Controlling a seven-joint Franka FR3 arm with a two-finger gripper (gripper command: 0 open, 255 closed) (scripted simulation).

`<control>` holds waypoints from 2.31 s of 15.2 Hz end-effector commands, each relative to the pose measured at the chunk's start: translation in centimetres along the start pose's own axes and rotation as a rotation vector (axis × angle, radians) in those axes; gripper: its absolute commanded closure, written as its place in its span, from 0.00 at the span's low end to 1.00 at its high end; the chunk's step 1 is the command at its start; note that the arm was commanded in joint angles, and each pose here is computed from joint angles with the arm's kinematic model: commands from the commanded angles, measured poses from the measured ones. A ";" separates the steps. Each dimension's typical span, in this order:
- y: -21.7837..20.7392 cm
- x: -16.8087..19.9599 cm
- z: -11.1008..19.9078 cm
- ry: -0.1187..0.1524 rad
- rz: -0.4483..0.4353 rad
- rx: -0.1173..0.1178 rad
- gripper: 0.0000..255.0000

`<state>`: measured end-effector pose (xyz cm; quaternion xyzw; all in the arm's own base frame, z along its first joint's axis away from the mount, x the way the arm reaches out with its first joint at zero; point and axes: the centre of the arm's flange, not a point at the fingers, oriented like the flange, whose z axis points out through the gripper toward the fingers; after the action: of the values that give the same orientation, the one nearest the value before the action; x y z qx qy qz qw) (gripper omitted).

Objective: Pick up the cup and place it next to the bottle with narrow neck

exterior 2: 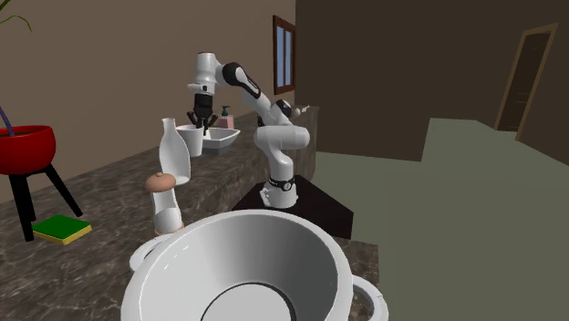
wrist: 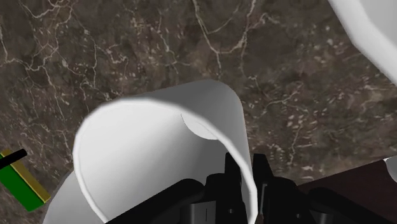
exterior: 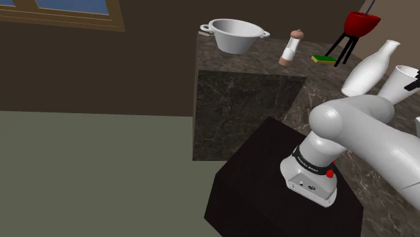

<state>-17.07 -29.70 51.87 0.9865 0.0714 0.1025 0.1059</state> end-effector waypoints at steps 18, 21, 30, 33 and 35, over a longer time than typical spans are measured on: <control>-1.4 -1.2 5.9 0.000 0.000 -0.001 1.00; -1.4 -1.2 5.9 0.000 0.000 -0.001 0.00; -1.4 -1.2 0.9 0.000 0.000 -0.001 0.00; -1.4 -1.2 0.9 0.000 0.000 -0.001 0.00; -1.4 -1.2 0.9 0.000 0.000 -0.001 0.00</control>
<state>-18.18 -28.77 50.47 0.9865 0.0714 0.1025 0.1062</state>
